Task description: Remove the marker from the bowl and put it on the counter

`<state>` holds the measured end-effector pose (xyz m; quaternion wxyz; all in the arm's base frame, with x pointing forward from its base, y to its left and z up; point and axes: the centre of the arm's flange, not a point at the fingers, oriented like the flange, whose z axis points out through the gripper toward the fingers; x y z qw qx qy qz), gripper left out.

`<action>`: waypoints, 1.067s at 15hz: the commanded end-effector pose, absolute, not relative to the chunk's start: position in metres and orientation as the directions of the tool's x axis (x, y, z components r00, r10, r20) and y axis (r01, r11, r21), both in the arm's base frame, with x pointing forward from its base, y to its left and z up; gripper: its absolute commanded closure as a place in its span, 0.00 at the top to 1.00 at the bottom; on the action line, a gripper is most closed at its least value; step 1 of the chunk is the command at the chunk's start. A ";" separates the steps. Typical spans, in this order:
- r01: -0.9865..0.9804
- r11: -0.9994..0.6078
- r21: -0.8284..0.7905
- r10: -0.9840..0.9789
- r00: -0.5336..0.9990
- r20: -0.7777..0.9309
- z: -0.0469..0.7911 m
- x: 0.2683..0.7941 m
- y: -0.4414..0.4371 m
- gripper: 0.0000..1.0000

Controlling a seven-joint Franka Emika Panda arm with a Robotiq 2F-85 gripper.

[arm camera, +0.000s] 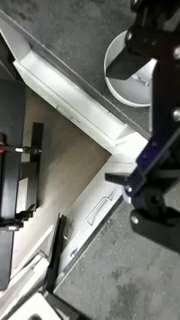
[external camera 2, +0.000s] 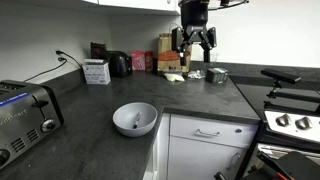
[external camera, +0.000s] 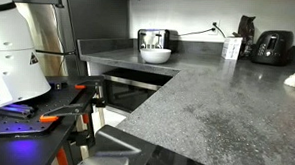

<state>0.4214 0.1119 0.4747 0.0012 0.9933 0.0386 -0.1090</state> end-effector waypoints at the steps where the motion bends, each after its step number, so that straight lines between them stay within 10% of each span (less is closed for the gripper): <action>1: 0.077 -0.997 -0.006 0.076 0.973 -0.216 0.475 0.421 0.112 1.00; 16: -0.583 -0.813 -0.006 -0.577 0.806 -0.128 0.351 0.508 0.288 1.00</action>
